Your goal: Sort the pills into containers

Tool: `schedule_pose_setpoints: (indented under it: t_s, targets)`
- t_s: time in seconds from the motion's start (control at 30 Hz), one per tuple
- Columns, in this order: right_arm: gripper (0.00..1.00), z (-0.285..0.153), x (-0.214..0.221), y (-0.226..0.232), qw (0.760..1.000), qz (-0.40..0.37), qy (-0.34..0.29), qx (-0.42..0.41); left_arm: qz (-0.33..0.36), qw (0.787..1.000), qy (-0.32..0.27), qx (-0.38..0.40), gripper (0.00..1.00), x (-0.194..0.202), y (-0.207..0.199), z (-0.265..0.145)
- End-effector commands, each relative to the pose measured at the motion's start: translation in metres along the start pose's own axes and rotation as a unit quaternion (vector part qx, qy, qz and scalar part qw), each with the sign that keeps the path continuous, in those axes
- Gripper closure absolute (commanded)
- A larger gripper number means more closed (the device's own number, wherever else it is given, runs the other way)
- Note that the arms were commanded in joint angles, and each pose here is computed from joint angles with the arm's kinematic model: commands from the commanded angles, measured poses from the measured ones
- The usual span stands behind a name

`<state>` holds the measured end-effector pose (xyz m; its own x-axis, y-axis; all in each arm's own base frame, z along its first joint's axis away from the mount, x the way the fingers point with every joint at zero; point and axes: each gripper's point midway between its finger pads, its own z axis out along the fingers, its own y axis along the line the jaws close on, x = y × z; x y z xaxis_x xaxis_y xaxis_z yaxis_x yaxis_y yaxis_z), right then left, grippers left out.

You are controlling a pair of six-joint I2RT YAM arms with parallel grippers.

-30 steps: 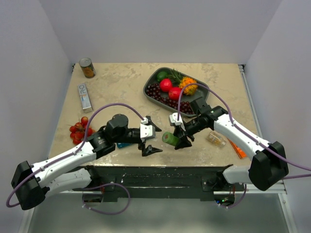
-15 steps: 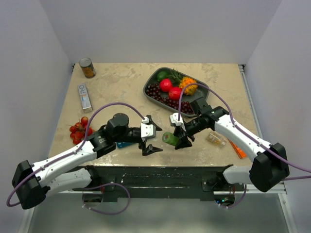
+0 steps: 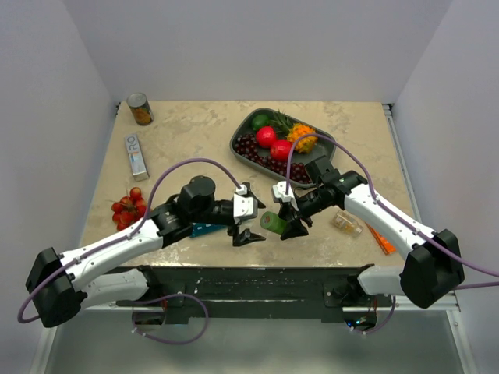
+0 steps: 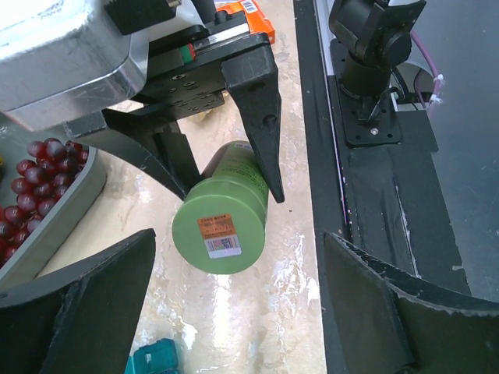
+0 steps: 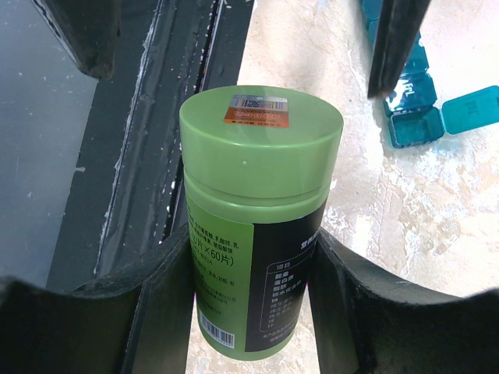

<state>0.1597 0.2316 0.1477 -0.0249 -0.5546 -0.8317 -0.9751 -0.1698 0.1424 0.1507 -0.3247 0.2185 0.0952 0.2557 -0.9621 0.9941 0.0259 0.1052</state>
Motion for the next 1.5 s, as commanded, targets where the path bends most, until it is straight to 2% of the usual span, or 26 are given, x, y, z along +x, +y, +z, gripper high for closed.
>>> schedule_pose_setpoints:
  t_s: [0.0, 0.3, 0.4, 0.53, 0.63, 0.73, 0.8, 0.9, 0.93, 0.97, 1.0, 1.07, 1.1, 1.17, 1.2, 1.23, 1.27, 1.3, 1.43, 1.47]
  targets:
    - [1.0, -0.004, -0.012, 0.005, 1.0, -0.026, -0.017, -0.001, 0.035, 0.999, -0.036, 0.012, 0.1, -0.028, 0.006, 0.006]
    - [1.0, -0.004, -0.012, 0.006, 0.999, -0.027, -0.018, -0.001, 0.022, 0.999, -0.023, 0.017, 0.14, -0.015, 0.01, 0.018]
    - [1.0, -0.004, -0.012, 0.006, 0.999, -0.027, -0.018, -0.001, 0.02, 0.999, -0.028, 0.014, 0.2, -0.016, 0.012, 0.02]
    - [1.0, -0.003, -0.011, 0.005, 1.0, -0.025, -0.017, 0.0, -0.001, 0.999, -0.035, 0.014, 0.37, -0.015, 0.01, 0.022]
    - [1.0, -0.003, -0.011, 0.005, 1.0, -0.025, -0.017, 0.002, -0.018, 0.999, -0.047, 0.005, 0.39, -0.015, 0.01, 0.021]
    - [1.0, -0.003, -0.01, 0.005, 1.0, -0.021, -0.015, 0.003, -0.033, 0.998, -0.058, -0.001, 0.49, -0.016, 0.009, 0.02]
    - [1.0, -0.003, -0.011, 0.005, 1.0, -0.021, -0.017, 0.003, -0.042, 0.997, -0.059, -0.004, 0.51, -0.016, 0.009, 0.019]
    - [1.0, -0.003, -0.01, 0.004, 1.0, -0.016, -0.016, 0.006, -0.071, 0.996, -0.05, -0.008, 0.74, -0.009, 0.007, 0.018]
    - [1.0, -0.003, -0.011, 0.001, 1.0, -0.018, -0.018, 0.01, -0.087, 0.995, -0.047, -0.01, 0.95, -0.007, 0.006, 0.018]
    - [1.0, -0.004, -0.012, 0.001, 1.0, -0.01, -0.018, 0.013, -0.116, 0.992, -0.042, -0.018, 1.0, -0.004, 0.007, 0.018]
    - [1.0, -0.004, -0.011, 0.0, 1.0, -0.006, -0.017, 0.017, -0.141, 0.988, -0.036, -0.04, 1.0, 0.0, 0.013, 0.017]
    - [1.0, -0.005, -0.014, -0.007, 0.999, 0.007, -0.021, 0.032, -0.243, 0.967, -0.033, -0.075, 1.0, 0.002, 0.018, 0.016]
    - [1.0, -0.006, -0.014, -0.01, 0.999, 0.01, -0.021, 0.041, -0.288, 0.951, -0.016, -0.108, 1.0, 0.013, 0.025, 0.014]
    - [1.0, -0.01, -0.016, -0.019, 0.997, 0.027, -0.028, 0.064, -0.388, 0.913, -0.015, -0.127, 1.0, 0.015, 0.026, 0.013]
    - [1.0, -0.012, -0.018, -0.022, 0.996, 0.03, -0.031, 0.072, -0.435, 0.886, -0.007, -0.159, 1.0, 0.025, 0.032, 0.009]
    - [1.0, -0.015, -0.018, -0.027, 0.995, 0.038, -0.037, 0.083, -0.506, 0.845, -0.01, -0.171, 1.0, 0.025, 0.031, 0.008]
    - [1.0, -0.016, -0.019, -0.028, 0.995, 0.04, -0.04, 0.085, -0.532, 0.827, -0.007, -0.179, 1.0, 0.027, 0.03, 0.007]
    - [1.0, -0.016, -0.018, -0.029, 0.994, 0.044, -0.043, 0.087, -0.598, 0.773, 0.013, -0.208, 1.0, 0.042, 0.031, 0.0]
    - [1.0, -0.017, -0.018, -0.033, 0.993, 0.051, -0.049, 0.092, -0.673, 0.711, 0.007, -0.203, 1.0, 0.03, 0.032, -0.001]
    - [1.0, -0.017, -0.019, -0.033, 0.993, 0.051, -0.05, 0.091, -0.683, 0.703, 0.005, -0.198, 1.0, 0.027, 0.032, 0.002]
